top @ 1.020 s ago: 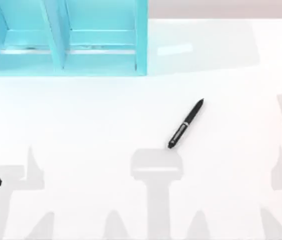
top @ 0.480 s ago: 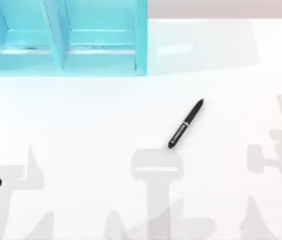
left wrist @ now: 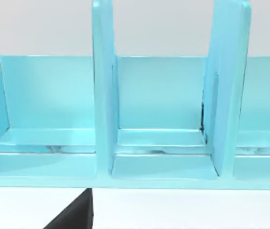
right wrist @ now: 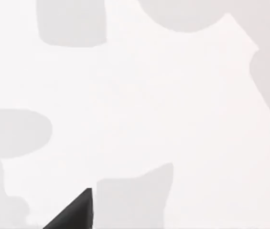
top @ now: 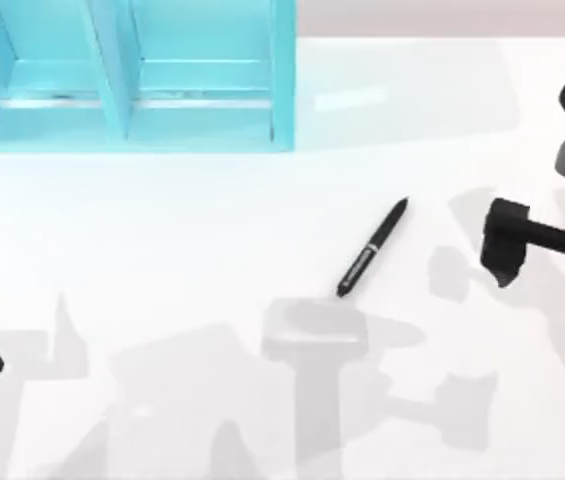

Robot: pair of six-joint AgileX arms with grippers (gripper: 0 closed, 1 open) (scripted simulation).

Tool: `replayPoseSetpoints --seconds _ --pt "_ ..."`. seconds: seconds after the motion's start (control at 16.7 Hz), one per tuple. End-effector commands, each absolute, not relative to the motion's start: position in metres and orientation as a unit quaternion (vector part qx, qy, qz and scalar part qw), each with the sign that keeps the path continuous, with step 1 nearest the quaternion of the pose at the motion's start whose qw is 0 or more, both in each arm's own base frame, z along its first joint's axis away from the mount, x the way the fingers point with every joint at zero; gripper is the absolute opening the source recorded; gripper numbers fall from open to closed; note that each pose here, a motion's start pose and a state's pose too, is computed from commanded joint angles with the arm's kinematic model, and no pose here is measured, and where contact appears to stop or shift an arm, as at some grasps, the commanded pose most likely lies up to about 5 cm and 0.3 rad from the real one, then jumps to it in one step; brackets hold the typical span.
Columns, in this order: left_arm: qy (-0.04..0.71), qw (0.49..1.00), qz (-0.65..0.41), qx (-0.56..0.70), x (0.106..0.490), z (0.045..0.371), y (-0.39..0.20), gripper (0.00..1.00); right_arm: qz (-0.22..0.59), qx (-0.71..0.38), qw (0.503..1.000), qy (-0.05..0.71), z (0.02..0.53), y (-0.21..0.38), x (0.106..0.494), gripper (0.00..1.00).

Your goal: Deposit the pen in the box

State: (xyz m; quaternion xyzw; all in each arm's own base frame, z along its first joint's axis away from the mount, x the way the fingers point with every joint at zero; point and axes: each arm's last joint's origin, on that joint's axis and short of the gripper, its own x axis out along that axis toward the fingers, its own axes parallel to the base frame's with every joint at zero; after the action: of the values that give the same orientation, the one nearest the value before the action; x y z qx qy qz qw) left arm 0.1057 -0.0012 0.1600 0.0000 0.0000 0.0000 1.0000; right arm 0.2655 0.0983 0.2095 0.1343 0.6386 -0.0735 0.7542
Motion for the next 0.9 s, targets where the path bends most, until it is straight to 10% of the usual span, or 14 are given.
replayPoseSetpoints --seconds 0.36,0.9 --pt "0.0 1.0 0.0 0.0 0.106 0.16 -0.001 1.0 -0.164 0.141 0.676 0.705 0.182 0.16 0.347 1.0" --pt "0.0 1.0 0.0 0.0 0.106 0.16 -0.001 1.0 -0.175 0.224 0.684 0.672 0.185 0.215 0.414 1.0"
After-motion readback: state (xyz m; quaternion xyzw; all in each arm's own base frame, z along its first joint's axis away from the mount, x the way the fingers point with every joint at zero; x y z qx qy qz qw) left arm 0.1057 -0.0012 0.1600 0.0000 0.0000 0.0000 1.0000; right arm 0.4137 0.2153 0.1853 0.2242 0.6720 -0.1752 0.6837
